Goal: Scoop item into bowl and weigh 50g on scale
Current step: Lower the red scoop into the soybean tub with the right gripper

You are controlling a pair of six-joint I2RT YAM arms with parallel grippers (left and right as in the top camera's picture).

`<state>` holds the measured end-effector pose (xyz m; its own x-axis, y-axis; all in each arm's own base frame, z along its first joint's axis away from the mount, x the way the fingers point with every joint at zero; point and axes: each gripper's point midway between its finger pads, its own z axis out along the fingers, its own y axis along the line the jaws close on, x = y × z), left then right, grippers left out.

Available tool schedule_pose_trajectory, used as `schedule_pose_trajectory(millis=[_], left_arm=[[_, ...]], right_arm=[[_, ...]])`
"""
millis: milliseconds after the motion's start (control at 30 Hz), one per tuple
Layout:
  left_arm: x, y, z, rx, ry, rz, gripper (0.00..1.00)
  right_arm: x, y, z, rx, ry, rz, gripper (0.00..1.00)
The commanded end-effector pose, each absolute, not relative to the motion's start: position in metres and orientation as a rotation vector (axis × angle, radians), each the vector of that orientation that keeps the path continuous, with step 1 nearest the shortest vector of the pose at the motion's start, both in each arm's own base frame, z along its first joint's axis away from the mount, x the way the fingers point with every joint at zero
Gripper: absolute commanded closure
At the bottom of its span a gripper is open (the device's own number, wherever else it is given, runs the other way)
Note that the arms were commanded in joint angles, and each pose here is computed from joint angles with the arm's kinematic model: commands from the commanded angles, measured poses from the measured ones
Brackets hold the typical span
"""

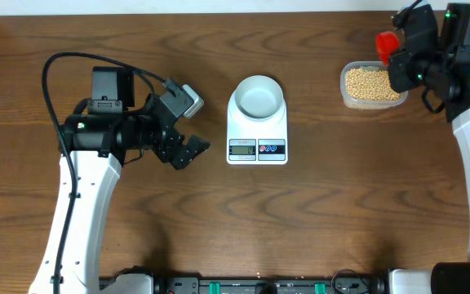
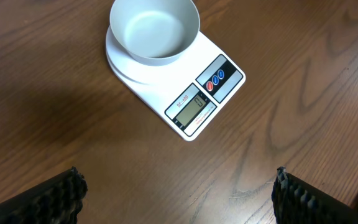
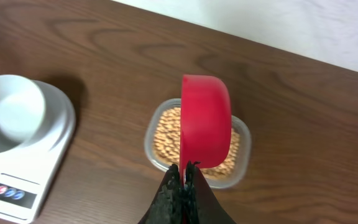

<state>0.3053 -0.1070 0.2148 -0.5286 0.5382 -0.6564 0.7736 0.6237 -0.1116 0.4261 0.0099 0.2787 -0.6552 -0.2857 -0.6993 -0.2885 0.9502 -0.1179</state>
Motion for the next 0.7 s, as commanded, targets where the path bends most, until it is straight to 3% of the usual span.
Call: schedule_pose_trajectory(millis=[0,667], left_arm=[[0.309,-0.105,0.227,1.015,2.241,-0.503,0.02],[0.309,-0.105,0.227,1.015,2.241,-0.503,0.02]], right_arm=[[0.427,0.001,0.284,-0.421,2.309,-0.055,0.99],[0.438,-0.025,0.173,-0.406,2.640,-0.210,0.99]])
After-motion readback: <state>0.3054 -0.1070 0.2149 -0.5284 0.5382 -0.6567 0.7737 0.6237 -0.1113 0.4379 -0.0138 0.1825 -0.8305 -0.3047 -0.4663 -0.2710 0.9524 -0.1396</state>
